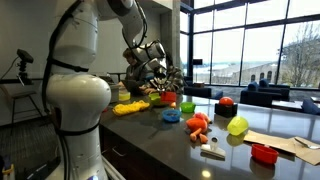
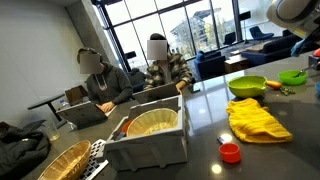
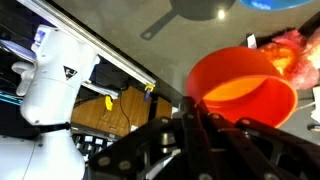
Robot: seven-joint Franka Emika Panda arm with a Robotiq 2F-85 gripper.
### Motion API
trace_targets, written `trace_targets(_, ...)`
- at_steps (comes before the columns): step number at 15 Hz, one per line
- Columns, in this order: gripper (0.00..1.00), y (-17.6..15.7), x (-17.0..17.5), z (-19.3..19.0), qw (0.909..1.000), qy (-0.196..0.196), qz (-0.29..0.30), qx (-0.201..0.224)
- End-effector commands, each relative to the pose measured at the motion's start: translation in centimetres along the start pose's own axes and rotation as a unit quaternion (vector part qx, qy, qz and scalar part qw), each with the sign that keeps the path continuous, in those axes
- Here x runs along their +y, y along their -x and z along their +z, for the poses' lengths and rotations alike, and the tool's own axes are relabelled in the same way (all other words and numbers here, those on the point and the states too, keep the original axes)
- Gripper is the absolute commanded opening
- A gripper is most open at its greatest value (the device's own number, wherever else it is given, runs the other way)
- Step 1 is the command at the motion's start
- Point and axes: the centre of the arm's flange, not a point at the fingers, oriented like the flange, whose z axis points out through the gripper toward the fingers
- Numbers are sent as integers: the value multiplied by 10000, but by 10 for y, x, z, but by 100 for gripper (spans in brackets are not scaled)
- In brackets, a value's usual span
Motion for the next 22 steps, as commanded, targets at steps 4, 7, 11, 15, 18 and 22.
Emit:
trace_targets(4,1,-4,-17,13,9845,-735,988,1247)
trace_targets(7,1,-9,-27,6,9783,-851,1179,1474)
trace_targets(11,1,7,-8,-8,9863,-763,734,1261)
trace_targets(15,1,19,13,-18,9933,-721,-55,906)
trace_targets(18,1,23,16,-18,9941,-456,-770,618)
trace_targets(22,1,19,7,-16,9855,-107,-1681,202)
